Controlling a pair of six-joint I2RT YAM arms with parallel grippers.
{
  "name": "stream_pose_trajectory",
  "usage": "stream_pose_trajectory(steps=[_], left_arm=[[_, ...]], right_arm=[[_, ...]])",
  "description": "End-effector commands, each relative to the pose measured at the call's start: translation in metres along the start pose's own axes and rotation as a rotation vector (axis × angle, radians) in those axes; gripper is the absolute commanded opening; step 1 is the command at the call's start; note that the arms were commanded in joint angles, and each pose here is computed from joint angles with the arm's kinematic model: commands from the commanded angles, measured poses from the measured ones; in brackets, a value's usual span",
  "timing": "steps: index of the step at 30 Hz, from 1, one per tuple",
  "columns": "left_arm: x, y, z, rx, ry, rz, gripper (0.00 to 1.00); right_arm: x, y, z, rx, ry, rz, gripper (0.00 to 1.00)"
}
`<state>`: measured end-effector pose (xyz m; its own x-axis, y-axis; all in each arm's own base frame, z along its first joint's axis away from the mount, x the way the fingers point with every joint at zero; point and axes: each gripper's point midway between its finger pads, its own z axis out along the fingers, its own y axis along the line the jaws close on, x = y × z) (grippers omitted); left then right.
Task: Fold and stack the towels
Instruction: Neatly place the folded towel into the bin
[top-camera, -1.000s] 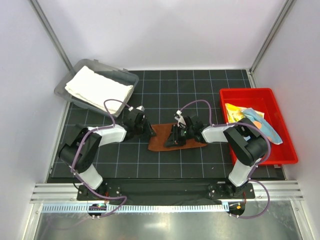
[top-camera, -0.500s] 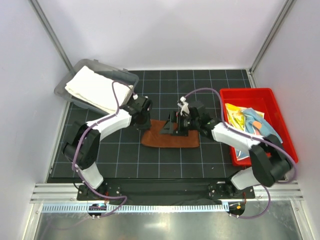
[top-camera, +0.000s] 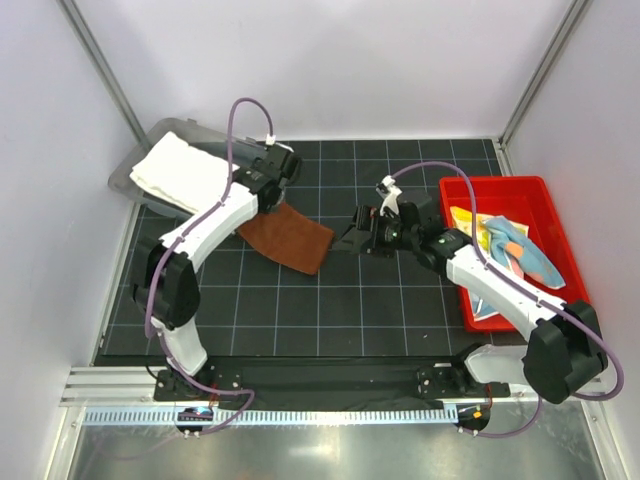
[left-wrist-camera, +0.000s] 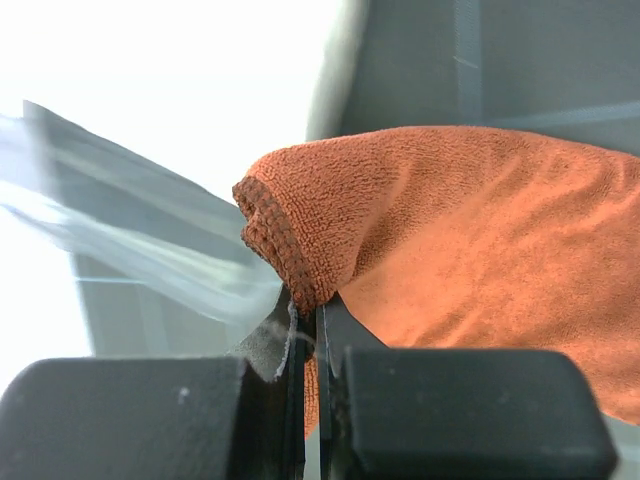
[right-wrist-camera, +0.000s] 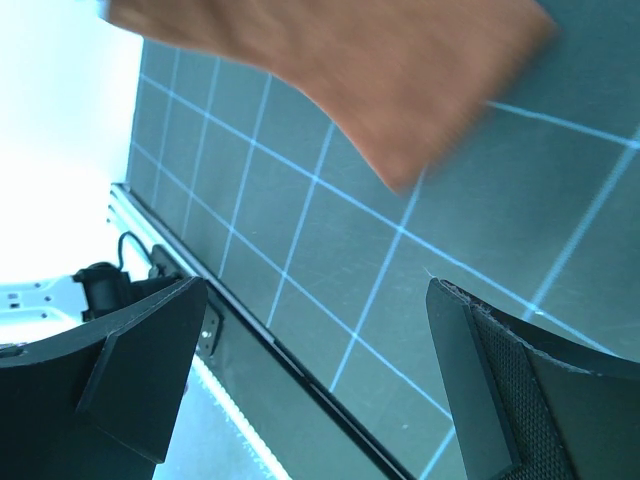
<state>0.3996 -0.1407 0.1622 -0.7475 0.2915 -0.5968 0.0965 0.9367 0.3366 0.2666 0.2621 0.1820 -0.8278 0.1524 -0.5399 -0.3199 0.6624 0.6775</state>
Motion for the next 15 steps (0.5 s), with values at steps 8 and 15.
stream_pose_trajectory(steps=[8,15], left_arm=[[-0.069,0.134,0.049,-0.35,-0.045,0.163,0.0],[-0.1,0.182,0.086,-0.459,-0.088,0.15,0.0]], right_arm=[[-0.022,-0.033,-0.01,0.025,-0.037,0.013,1.0],[-0.028,-0.054,-0.011,0.045,-0.041,0.041,1.0]])
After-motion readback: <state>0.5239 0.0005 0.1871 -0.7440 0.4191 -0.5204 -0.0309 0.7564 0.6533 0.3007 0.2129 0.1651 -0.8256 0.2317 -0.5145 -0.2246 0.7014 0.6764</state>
